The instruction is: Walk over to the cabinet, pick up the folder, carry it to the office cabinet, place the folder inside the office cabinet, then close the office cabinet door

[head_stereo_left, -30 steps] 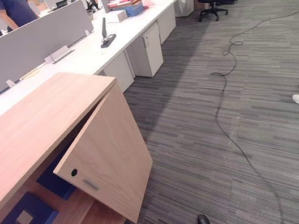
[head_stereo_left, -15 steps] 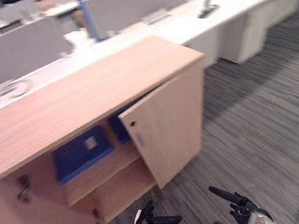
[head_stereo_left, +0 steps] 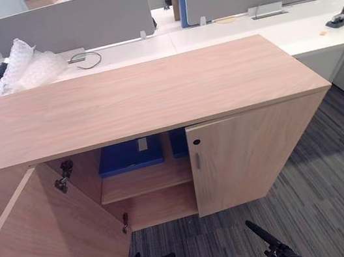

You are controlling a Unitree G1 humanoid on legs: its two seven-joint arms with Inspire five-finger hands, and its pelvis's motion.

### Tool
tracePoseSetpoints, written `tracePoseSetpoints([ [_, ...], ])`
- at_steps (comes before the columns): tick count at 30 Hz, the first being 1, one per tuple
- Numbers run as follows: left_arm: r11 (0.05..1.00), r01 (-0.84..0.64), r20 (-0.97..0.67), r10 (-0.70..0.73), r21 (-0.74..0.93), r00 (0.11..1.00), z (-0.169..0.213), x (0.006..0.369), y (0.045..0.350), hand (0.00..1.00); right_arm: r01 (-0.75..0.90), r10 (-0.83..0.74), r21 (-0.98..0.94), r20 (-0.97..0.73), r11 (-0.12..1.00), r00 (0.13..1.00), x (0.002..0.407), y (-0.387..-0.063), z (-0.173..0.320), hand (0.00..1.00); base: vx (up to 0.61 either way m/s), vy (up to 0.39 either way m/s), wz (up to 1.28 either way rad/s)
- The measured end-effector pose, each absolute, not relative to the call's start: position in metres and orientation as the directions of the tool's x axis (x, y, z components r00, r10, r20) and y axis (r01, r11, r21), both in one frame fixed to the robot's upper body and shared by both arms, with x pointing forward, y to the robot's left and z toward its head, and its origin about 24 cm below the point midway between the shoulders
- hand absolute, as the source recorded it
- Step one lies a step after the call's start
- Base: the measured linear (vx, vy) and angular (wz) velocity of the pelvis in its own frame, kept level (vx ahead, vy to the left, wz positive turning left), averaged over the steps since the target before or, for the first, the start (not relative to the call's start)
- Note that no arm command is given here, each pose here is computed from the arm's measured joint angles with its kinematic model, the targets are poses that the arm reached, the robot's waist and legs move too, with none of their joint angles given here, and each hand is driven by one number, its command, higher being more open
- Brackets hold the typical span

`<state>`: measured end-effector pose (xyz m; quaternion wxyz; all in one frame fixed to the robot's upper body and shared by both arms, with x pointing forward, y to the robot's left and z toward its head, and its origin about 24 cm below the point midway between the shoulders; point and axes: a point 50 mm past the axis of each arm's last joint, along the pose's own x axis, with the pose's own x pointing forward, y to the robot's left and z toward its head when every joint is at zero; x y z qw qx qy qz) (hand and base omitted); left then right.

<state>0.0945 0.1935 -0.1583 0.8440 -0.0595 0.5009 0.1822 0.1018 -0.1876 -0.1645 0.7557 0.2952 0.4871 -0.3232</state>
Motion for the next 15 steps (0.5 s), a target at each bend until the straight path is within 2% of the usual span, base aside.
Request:
tracePoseSetpoints([
  [3, 0.894, -0.443, -0.865, 0.275, 0.069, 0.419, -0.158, 0.093, 0.199, 1.0, 0.752, -0.214, 0.101, -0.926, 0.651, 0.31, 0.101, -0.187, -0.164, 1.0, 0.01, -0.093, 0.57],
  [7, 0.847, -0.529, -0.851, 0.315, 0.052, 0.421, -0.155, 0.097, 0.202, 1.0, 0.767, -0.255, 0.084, -0.915, 0.636, 0.312, 0.107, -0.195, -0.161, 1.0, -0.05, -0.013, 0.79],
  [10, 0.838, -0.542, -0.843, 0.331, 0.057, 0.424, -0.153, 0.101, 0.205, 1.0, 0.818, -0.27, 0.086, -0.92, 0.569, 0.285, 0.103, -0.197, -0.162, 1.0, -0.07, 0.04, 0.8],
  [12, 0.85, -0.522, -0.868, 0.313, 0.074, 0.387, -0.158, 0.093, 0.201, 1.0, 0.849, -0.304, 0.047, -0.922, 0.526, 0.239, 0.087, -0.209, -0.164, 1.0, -0.02, 0.076, 1.01],
  [15, 0.889, -0.451, -0.868, 0.283, 0.077, 0.409, -0.157, 0.101, 0.196, 1.0, 0.891, -0.306, 0.015, -0.936, 0.453, 0.171, 0.068, -0.213, -0.168, 1.0, 0.03, 0.132, 1.59],
])
